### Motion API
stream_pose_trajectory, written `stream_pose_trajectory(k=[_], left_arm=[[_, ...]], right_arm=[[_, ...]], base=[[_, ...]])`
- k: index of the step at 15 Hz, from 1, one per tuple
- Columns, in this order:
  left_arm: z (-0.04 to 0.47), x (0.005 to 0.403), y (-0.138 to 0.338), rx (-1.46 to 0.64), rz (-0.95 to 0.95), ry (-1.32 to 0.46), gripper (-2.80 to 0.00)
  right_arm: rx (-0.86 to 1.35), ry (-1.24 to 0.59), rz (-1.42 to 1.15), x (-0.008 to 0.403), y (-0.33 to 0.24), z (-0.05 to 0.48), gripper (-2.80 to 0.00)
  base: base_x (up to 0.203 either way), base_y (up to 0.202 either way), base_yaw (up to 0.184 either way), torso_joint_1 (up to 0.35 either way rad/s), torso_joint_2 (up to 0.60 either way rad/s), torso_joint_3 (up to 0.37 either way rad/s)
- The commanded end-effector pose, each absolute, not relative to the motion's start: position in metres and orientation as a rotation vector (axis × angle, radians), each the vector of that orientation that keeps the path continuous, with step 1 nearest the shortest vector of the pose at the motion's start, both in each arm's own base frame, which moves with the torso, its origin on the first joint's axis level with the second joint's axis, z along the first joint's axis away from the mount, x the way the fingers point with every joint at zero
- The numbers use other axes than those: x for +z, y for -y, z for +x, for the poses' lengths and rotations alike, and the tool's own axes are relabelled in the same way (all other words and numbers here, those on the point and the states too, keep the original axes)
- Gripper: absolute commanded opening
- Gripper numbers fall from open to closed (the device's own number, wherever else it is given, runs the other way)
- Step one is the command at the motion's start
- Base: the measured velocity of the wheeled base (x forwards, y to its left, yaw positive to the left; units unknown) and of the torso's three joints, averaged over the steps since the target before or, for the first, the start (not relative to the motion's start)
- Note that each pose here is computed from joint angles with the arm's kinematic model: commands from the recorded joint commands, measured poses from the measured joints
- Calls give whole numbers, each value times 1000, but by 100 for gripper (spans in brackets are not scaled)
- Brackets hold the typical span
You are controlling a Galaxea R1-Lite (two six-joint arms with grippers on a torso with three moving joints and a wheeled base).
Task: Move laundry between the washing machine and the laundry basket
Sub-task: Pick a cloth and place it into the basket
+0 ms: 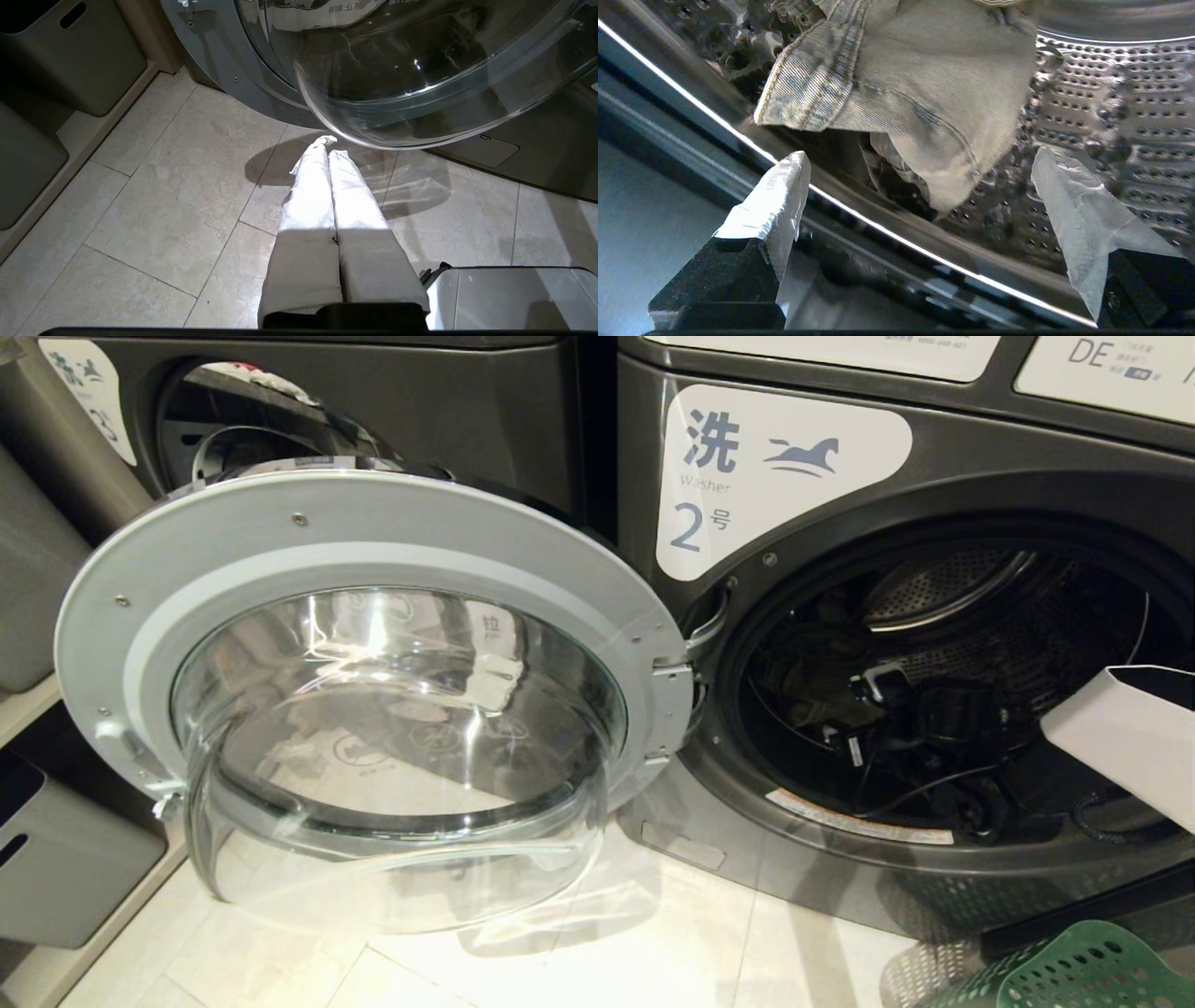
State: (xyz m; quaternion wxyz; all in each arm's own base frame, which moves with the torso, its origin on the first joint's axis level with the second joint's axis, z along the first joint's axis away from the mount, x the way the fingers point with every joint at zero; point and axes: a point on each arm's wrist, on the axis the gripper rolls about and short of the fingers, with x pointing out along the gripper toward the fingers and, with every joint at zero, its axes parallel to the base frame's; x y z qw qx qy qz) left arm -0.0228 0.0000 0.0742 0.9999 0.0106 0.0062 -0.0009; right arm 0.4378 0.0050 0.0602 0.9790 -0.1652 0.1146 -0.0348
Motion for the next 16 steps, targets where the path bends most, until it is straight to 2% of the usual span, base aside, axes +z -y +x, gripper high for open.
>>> stream_pose_trajectory(k=[1,9,10,16], left_arm=[[-23,74,0,-2,21,-12,-280],[-23,74,0,-2,21,-12,-280],[-23,74,0,-2,21,-12,-280],[-23,74,0,-2,21,-12,-280]], right_arm=[[-67,-241,-337,47,-6,446,0],[-85,-178,-339,38,-7,477,0],[-90,-168,-339,41,-7,478,-280],[-87,-156,-332,48,-7,477,-280]], base=[[0,0,0,0,0,0],[0,0,0,0,0,0],[0,0,0,0,0,0],[0,0,0,0,0,0]])
